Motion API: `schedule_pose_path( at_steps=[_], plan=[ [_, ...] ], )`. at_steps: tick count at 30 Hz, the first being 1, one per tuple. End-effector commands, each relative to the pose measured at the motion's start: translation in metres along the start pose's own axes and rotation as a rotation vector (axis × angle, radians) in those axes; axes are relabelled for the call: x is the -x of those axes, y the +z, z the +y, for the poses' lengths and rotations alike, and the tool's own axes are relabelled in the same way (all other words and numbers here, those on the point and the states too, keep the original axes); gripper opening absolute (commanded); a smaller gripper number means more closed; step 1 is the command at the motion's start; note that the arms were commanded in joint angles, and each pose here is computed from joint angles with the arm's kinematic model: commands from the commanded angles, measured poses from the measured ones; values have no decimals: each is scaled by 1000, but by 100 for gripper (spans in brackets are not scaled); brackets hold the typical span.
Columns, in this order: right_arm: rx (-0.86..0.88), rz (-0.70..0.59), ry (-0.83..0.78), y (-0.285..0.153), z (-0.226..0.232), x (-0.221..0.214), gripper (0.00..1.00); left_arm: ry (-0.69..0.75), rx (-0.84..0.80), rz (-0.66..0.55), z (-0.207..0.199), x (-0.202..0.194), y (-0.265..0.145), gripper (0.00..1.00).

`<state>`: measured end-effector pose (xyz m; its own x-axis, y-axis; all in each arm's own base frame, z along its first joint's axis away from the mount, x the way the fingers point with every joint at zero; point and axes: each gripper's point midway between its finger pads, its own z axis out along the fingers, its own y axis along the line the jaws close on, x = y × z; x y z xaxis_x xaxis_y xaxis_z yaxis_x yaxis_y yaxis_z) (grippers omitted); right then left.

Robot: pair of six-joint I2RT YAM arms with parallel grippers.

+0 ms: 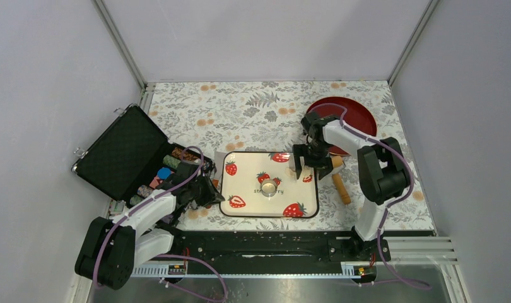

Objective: Roll out the dumpling wrappers from the dough

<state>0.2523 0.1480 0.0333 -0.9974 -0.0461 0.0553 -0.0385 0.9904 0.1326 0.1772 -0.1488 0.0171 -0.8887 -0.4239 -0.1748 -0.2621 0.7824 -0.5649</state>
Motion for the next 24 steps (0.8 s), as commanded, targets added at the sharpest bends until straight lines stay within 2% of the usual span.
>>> schedule_pose_path(
  at_steps=[1,6,12,17,24],
  plan=[
    [-9,-138,-21,-42,-1,11,92,0,52,-7,14,-2,2,19],
    [-20,-265,-22,-76,-3,45,99,5,49,-6,14,-3,2,19],
    [-2,-331,100,-91,-18,110,100,12,41,-11,14,-3,4,19],
    [5,-277,153,-73,-30,153,99,11,35,-13,14,-4,5,19],
    [39,-138,155,-44,-21,183,100,15,28,-9,13,-4,5,20]
  ],
)
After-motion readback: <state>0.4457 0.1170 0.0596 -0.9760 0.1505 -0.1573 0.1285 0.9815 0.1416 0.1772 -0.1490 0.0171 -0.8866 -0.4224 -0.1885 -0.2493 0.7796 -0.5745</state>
